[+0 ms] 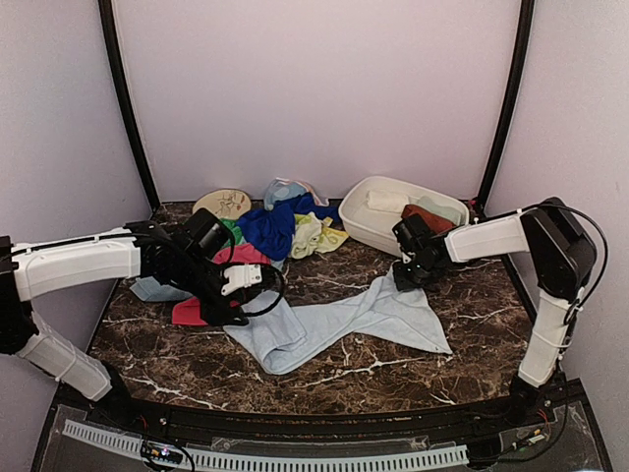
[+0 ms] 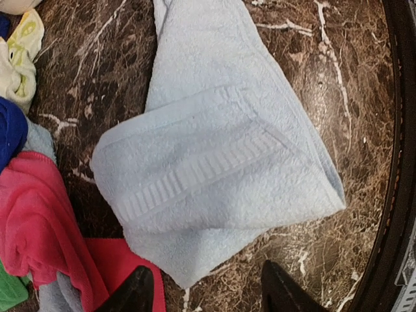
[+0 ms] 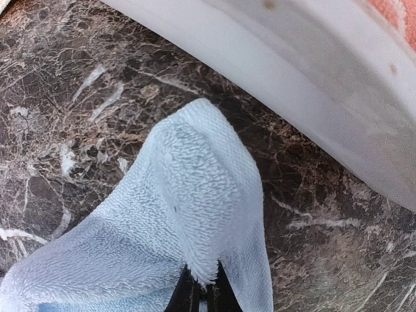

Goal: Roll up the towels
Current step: Flatten out the towel at the center of the board.

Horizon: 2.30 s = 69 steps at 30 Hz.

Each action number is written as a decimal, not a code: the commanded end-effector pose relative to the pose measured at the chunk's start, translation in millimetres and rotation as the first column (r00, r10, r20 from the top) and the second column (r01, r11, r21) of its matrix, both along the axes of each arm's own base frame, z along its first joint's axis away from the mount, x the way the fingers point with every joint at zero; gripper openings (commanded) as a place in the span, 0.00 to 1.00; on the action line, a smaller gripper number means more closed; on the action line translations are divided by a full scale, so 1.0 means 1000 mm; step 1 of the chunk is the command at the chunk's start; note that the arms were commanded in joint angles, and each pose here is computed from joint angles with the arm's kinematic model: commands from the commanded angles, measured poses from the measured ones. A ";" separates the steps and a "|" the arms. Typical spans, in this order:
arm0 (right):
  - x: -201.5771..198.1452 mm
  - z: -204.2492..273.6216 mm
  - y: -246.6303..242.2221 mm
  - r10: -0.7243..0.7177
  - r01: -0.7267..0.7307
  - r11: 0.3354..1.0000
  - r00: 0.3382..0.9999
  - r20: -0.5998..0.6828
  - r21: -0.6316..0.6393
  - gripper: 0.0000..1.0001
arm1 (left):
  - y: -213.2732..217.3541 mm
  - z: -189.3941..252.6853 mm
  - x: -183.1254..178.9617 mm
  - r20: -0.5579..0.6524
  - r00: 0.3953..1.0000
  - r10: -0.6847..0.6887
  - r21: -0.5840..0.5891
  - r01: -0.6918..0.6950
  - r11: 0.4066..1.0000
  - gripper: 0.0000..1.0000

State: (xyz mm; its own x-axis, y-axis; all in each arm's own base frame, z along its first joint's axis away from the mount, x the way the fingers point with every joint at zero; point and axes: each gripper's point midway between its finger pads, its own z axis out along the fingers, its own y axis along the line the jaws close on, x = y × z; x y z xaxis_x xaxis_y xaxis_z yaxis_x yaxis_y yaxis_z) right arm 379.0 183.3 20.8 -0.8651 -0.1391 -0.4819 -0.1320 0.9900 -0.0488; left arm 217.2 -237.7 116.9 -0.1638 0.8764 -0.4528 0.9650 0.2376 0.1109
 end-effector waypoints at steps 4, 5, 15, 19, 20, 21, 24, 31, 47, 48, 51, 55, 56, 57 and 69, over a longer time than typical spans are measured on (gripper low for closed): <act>-0.013 0.010 -0.005 -0.024 0.024 0.999 1.000 -0.018 0.039 0.04 | -0.095 0.012 -0.009 -0.035 0.967 -0.251 -0.024 0.250 0.968 0.54; -0.013 0.012 -0.004 -0.030 0.030 0.998 0.999 -0.016 0.048 0.04 | -0.104 0.005 -0.009 -0.036 0.963 -0.267 -0.014 0.266 0.964 0.51; -0.019 0.031 -0.006 -0.045 0.043 0.995 0.999 0.028 0.091 0.03 | -0.114 -0.054 0.016 -0.014 0.986 -0.165 0.114 0.165 0.980 0.43; -0.019 0.035 -0.004 -0.040 0.037 0.994 0.999 0.036 0.105 0.02 | -0.113 -0.064 0.016 -0.026 0.990 -0.137 0.123 0.139 0.983 0.40; -0.018 0.036 -0.004 -0.041 0.037 0.993 0.998 0.040 0.109 0.02 | -0.112 -0.067 0.014 -0.040 0.991 -0.131 0.128 0.135 0.982 0.40; -0.018 0.037 -0.004 -0.041 0.036 0.993 0.998 0.041 0.110 0.02 | -0.110 -0.071 0.011 -0.053 0.990 -0.130 0.134 0.136 0.982 0.40; -0.018 0.040 -0.002 -0.036 0.031 0.992 0.998 0.044 0.119 0.01 | -0.106 -0.080 0.000 -0.102 0.986 -0.130 0.144 0.144 0.979 0.44; -0.019 0.042 -0.001 -0.033 0.026 0.991 0.998 0.050 0.131 0.00 | -0.103 -0.090 0.004 -0.089 0.992 -0.095 0.163 0.108 0.981 0.46; -0.025 0.048 -0.005 -0.028 0.020 0.992 0.998 0.060 0.127 0.00 | -0.094 -0.025 0.033 -0.014 0.999 0.032 0.080 -0.031 0.996 0.04; -0.024 0.050 -0.006 -0.030 0.022 0.992 0.998 0.063 0.125 0.00 | -0.091 -0.016 0.036 -0.019 0.999 0.049 0.062 -0.048 0.997 0.03; -0.023 0.052 -0.007 -0.036 0.027 0.992 0.997 0.072 0.120 0.00 | -0.078 0.013 0.051 -0.024 0.992 0.122 -0.010 -0.123 0.992 0.00; -0.021 0.054 -0.007 -0.037 0.028 0.993 0.996 0.075 0.117 0.00 | -0.054 0.046 0.070 0.003 0.982 0.191 -0.068 -0.190 0.979 0.00; -0.021 0.055 -0.007 -0.037 0.028 0.993 0.996 0.076 0.116 0.00 | -0.050 0.054 0.070 0.012 0.981 0.194 -0.085 -0.192 0.978 0.00; -0.020 0.057 -0.006 -0.035 0.025 0.993 0.996 0.077 0.117 0.00 | -0.045 0.059 0.069 0.015 0.980 0.197 -0.092 -0.194 0.977 0.00; -0.009 0.074 -0.013 -0.066 0.057 0.995 0.991 0.113 0.081 0.00 | 0.009 0.110 0.063 0.100 0.949 0.299 -0.189 -0.277 0.942 0.00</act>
State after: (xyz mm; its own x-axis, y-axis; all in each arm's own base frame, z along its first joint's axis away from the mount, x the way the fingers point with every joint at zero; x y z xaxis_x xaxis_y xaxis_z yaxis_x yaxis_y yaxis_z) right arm 360.3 178.2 74.3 -0.8368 -0.0621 -0.5439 -0.1034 0.9936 0.0455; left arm 287.4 -260.3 227.6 -0.2793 0.7195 -0.6359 0.8611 0.4807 0.1657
